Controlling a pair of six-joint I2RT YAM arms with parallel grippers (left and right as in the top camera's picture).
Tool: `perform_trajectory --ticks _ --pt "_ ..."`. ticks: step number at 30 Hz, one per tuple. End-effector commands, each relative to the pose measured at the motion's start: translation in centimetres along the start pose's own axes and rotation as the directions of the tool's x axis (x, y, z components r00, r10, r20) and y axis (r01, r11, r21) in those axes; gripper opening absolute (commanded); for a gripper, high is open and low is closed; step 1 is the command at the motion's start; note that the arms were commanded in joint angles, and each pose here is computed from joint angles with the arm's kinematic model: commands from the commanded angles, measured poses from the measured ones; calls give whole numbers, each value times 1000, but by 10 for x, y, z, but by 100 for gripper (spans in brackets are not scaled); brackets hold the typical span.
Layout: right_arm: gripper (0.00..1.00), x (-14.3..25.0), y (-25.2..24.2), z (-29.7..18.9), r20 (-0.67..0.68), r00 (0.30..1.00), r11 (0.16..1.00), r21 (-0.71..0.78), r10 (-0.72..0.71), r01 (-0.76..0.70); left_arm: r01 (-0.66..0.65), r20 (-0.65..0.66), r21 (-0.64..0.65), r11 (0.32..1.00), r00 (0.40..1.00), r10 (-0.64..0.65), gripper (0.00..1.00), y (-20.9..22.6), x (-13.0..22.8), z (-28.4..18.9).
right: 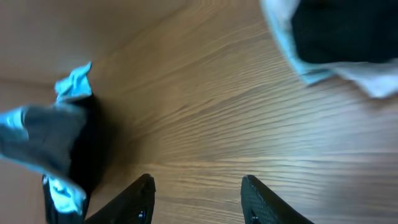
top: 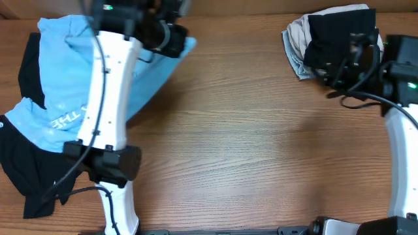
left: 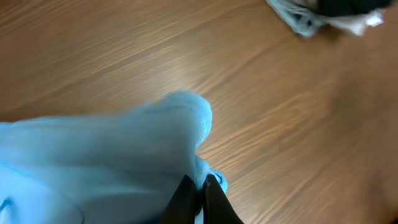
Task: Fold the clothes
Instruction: 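Drag the blue T-shirt with the left gripper toward the table center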
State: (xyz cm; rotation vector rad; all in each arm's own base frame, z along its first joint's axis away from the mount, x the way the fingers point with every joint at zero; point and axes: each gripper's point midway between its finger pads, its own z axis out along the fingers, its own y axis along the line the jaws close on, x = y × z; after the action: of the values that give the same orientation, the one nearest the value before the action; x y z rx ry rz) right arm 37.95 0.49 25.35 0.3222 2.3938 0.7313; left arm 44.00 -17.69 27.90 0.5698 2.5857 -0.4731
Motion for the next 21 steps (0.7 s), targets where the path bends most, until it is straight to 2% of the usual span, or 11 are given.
perform_trajectory --ticks 1,5,12,13,17,21 --pt "49 -16 -6 -31 85 996 1000 23 4 -6 -74 -4 94 993 997 74 4 -50 -2 19" --pt "49 -16 -27 -43 99 994 997 61 42 -48 -162 20 148 976 987 161 4 -100 -7 46" --pt "50 -19 -52 -58 127 989 990 102 79 -92 -216 34 239 947 976 214 4 -171 -8 103" --pt "54 -20 -56 -61 136 988 990 109 77 -93 -222 40 265 938 975 220 4 -183 -8 111" --pt "55 -26 -77 -76 180 978 981 139 109 -135 -254 86 403 879 967 240 4 -235 -8 133" --pt "55 -28 -98 -91 220 964 968 165 152 -190 -305 148 451 839 952 267 4 -274 -9 138"
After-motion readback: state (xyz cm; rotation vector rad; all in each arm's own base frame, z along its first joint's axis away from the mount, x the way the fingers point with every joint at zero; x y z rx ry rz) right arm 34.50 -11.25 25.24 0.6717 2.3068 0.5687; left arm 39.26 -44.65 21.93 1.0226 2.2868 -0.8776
